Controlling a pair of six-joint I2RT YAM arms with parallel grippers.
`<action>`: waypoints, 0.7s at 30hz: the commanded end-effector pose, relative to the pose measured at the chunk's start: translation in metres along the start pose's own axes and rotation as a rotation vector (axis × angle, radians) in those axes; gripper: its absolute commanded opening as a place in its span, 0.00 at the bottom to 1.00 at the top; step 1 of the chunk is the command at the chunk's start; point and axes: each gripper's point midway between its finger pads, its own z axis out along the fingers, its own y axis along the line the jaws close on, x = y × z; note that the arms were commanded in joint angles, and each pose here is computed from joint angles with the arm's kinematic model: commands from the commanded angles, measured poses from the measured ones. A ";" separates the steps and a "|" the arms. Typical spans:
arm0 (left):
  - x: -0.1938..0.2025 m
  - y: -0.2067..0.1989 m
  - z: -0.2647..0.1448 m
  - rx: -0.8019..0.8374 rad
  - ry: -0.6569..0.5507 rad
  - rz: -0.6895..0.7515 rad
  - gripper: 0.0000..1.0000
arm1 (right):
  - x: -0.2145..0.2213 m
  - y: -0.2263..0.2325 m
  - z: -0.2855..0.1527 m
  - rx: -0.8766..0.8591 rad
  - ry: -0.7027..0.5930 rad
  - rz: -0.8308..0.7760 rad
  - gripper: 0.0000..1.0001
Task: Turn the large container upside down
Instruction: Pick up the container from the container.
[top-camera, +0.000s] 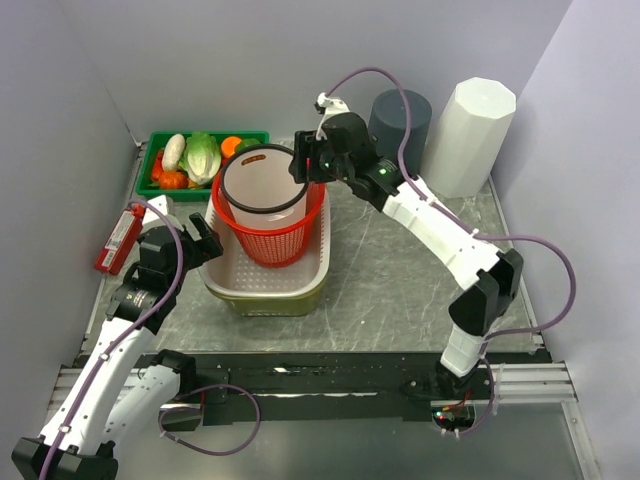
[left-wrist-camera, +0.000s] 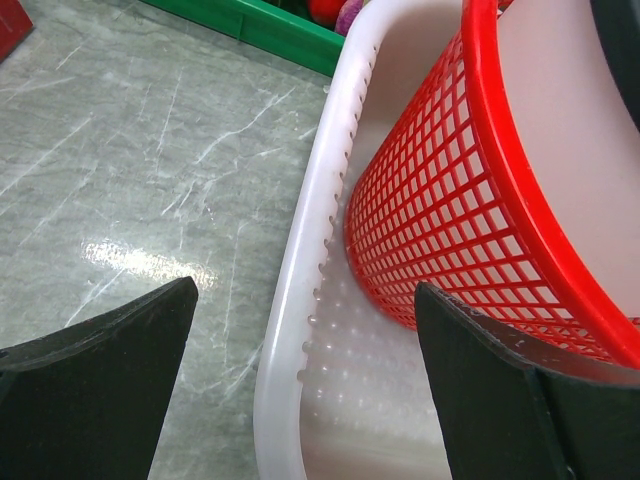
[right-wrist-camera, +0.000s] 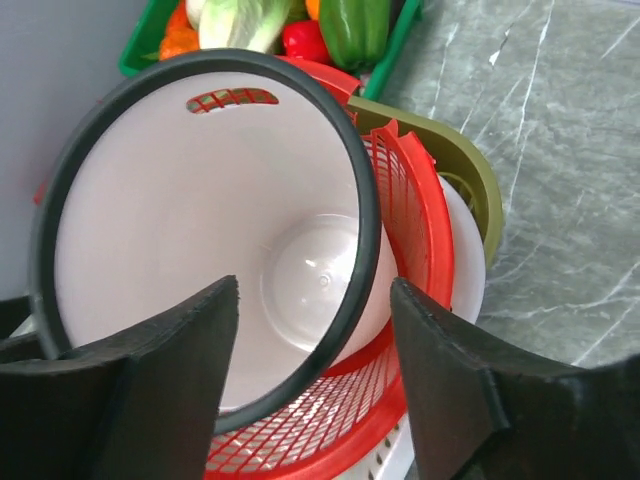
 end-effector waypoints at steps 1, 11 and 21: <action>-0.014 -0.006 -0.001 0.027 -0.050 -0.008 0.96 | -0.038 0.012 -0.052 -0.056 -0.139 0.051 0.72; -0.013 -0.008 0.000 0.033 -0.046 -0.008 0.96 | 0.001 0.043 -0.088 -0.268 -0.199 0.468 0.72; -0.013 -0.005 0.000 0.017 -0.046 -0.009 0.96 | 0.017 0.102 -0.069 -0.436 -0.143 0.731 0.73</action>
